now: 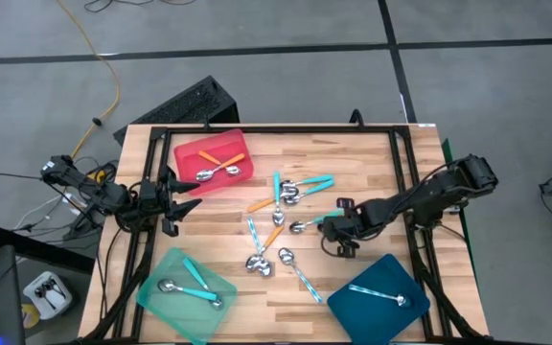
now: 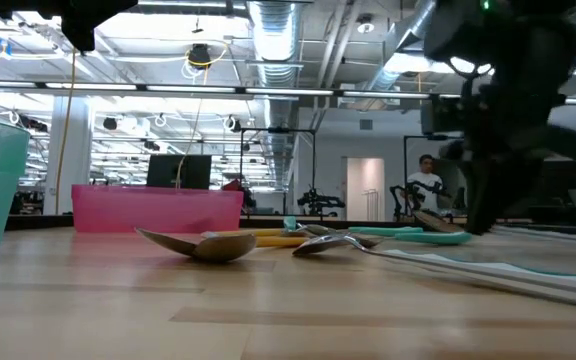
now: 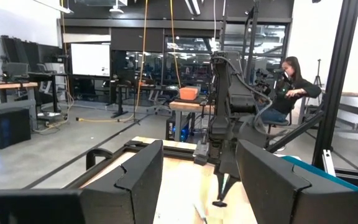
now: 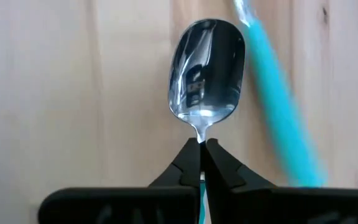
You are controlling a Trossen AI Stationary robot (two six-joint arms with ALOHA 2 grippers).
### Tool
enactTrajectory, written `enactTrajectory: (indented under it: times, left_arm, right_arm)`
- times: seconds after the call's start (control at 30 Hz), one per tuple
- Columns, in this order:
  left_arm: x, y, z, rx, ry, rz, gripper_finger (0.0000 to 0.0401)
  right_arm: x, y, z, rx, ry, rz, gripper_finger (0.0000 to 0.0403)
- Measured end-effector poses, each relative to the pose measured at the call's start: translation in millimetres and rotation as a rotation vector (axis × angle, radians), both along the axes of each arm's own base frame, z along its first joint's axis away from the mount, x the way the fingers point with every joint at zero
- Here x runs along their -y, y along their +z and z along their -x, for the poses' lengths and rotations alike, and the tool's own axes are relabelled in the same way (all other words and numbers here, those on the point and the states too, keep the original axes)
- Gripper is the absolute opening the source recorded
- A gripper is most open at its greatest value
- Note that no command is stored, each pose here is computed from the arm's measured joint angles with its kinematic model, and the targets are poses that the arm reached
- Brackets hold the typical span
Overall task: Sort silverware by color (type)
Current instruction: Put the blue patterned spoon into the blue bin
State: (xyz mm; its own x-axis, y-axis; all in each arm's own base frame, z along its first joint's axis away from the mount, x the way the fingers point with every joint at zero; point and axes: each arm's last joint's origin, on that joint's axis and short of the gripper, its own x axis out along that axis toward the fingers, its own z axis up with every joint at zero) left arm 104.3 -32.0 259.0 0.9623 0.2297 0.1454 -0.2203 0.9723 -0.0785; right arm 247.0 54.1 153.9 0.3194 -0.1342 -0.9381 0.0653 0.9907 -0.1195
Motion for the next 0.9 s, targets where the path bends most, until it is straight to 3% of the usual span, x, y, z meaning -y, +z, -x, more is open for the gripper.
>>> enactTrajectory:
  times: [0.23,0.57,0.9]
  left_arm:
    - [0.0,0.0,0.0,0.000,0.000,-0.001,0.0190]
    - [0.1,0.0,0.0,-0.001,-0.001,-0.001,0.0190]
    - [0.1,-0.1,0.0,-0.001,-0.001,-0.001,0.0190]
  right_arm:
    - [3.4,18.6,-18.8,0.105,0.039,0.008,0.0024]
    - [4.9,48.4,-49.2,0.377,0.111,0.017,0.0024]
    - [-2.8,91.3,-70.9,0.559,0.218,0.057,0.0024]
